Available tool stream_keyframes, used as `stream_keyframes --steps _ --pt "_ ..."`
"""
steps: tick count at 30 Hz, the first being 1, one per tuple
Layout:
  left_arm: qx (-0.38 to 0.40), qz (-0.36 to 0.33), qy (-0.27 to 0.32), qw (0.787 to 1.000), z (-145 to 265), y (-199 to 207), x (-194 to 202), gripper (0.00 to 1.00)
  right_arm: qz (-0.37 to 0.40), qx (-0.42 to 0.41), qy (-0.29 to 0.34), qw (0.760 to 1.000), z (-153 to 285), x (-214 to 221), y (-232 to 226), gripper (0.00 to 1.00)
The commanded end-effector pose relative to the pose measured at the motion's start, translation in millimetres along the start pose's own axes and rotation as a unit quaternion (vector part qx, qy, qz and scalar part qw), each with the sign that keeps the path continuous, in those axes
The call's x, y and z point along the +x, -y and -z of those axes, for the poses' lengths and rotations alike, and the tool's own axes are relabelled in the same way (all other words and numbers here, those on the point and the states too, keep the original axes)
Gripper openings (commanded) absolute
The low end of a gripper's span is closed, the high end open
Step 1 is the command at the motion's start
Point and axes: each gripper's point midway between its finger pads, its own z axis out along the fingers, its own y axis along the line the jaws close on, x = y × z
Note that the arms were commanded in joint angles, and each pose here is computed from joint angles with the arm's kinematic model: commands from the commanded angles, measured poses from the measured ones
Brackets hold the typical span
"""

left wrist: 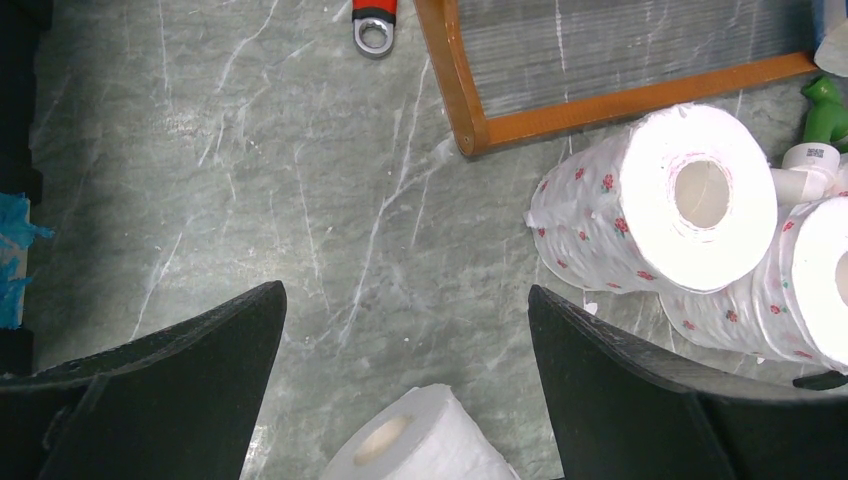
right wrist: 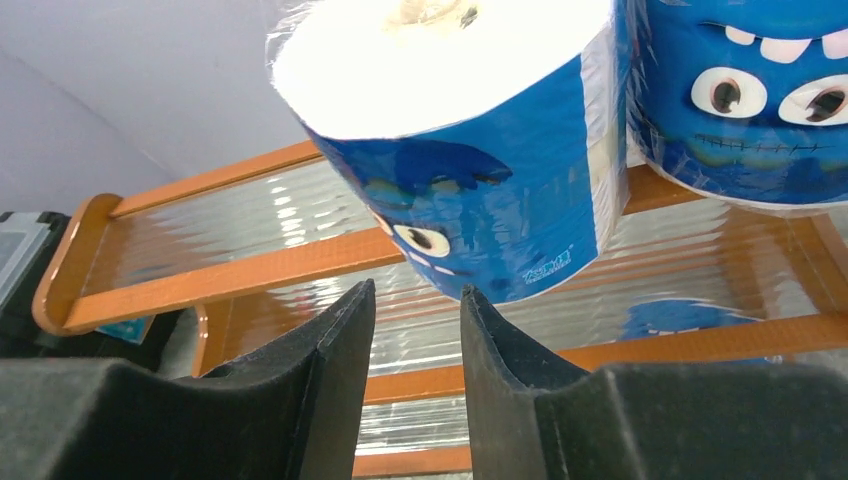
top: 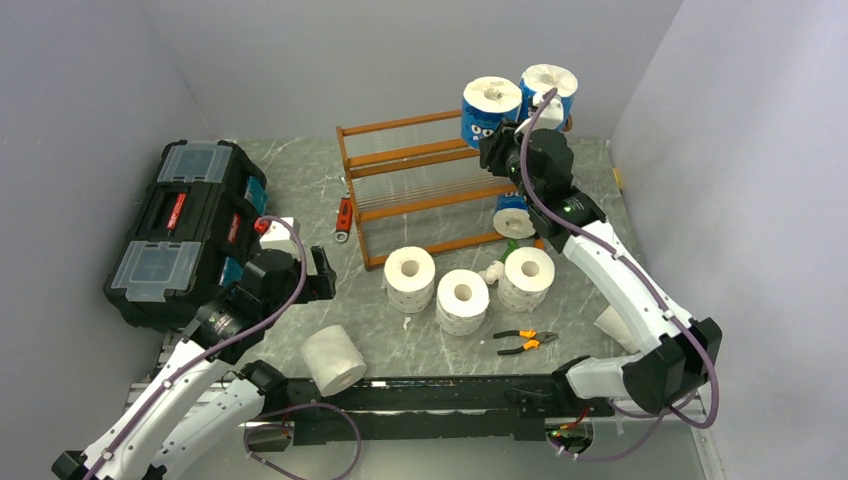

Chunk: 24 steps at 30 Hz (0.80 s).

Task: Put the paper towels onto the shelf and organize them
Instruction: Place the paper towel on the shelf.

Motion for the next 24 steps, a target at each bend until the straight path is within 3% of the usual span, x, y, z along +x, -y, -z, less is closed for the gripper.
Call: stream_keyframes --steps 1,24 --pt "0.009 -0.003 0.014 1.0 0 4 -7 0.97 0.01 0.014 0.035 0.999 -5 -27 -1 0.39" --pt "0.01 -0.002 0.012 1.0 -1 4 -7 0.97 0.014 0.052 0.031 0.998 -27 -31 9 0.37"
